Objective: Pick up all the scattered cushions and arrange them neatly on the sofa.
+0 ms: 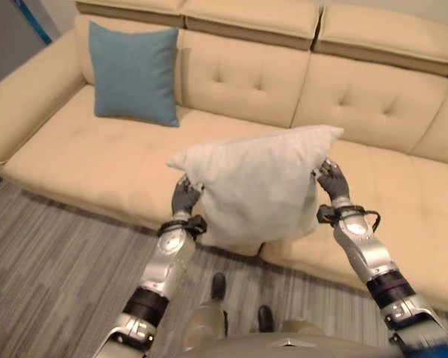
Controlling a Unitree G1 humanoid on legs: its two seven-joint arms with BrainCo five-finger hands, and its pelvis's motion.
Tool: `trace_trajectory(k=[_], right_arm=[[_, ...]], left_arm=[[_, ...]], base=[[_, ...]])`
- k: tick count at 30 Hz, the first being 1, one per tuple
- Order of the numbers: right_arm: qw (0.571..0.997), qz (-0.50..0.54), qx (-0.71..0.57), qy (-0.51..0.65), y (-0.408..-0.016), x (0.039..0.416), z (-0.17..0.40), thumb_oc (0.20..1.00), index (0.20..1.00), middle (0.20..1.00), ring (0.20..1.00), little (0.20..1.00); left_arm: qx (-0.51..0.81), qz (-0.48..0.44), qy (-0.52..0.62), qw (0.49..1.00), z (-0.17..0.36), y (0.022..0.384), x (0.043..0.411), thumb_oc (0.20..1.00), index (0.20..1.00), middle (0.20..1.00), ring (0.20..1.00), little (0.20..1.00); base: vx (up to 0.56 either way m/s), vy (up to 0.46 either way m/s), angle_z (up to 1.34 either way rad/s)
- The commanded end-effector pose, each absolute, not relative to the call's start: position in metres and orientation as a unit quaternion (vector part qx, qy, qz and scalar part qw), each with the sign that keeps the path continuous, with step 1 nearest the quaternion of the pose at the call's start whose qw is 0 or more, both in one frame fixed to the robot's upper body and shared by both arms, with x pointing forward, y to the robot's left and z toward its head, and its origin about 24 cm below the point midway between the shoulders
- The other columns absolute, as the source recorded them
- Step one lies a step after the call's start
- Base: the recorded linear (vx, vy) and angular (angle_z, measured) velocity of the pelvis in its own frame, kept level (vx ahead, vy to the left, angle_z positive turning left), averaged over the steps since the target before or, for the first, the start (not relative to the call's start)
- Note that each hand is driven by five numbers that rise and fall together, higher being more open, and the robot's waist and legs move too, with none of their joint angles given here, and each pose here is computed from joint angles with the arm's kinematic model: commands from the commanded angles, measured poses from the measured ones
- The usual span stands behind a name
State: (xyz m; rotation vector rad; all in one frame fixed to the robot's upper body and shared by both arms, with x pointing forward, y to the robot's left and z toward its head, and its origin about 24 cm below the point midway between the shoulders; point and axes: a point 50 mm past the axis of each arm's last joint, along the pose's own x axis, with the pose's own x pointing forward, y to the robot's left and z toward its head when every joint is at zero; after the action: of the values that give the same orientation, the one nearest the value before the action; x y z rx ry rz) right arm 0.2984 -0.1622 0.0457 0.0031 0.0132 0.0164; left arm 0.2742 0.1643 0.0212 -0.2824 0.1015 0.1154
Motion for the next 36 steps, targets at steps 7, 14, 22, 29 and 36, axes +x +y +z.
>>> trace_trajectory(k=[7, 14, 22, 29, 36], right_arm=[[0.979, 0.146, 0.053, -0.129, -0.091, 0.31, 0.106, 0.2, 0.2, 0.2, 0.2, 0.2], [0.983, 0.14, 0.047, -0.108, -0.106, 0.301, 0.091, 0.2, 0.2, 0.2, 0.2, 0.2], [0.986, 0.121, 0.047, -0.106, -0.119, 0.297, 0.089, 0.2, 0.2, 0.2, 0.2, 0.2], [0.987, 0.111, 0.032, -0.114, -0.122, 0.299, 0.093, 0.2, 0.2, 0.2, 0.2, 0.2], [0.98, 0.117, 0.03, -0.16, -0.113, 0.311, 0.121, 0.2, 0.2, 0.2, 0.2, 0.2]], left_arm=[[-0.151, -0.021, -0.098, 0.983, 0.085, 0.145, 0.289, 0.2, 0.2, 0.2, 0.2, 0.2], [-0.172, -0.034, -0.081, 0.981, 0.074, 0.138, 0.283, 0.2, 0.2, 0.2, 0.2, 0.2], [-0.186, -0.034, -0.069, 0.98, 0.071, 0.133, 0.284, 0.2, 0.2, 0.2, 0.2, 0.2], [-0.176, -0.015, -0.084, 0.981, 0.075, 0.145, 0.282, 0.2, 0.2, 0.2, 0.2, 0.2], [-0.144, -0.004, -0.13, 0.981, 0.1, 0.157, 0.294, 0.2, 0.2, 0.2, 0.2, 0.2]], base=[[0.18, 0.14, -0.49], [0.37, 0.001, -0.19], [0.2, -0.047, 0.04], [0.17, 0.211, -0.45], [0.02, 0.148, -0.21]])
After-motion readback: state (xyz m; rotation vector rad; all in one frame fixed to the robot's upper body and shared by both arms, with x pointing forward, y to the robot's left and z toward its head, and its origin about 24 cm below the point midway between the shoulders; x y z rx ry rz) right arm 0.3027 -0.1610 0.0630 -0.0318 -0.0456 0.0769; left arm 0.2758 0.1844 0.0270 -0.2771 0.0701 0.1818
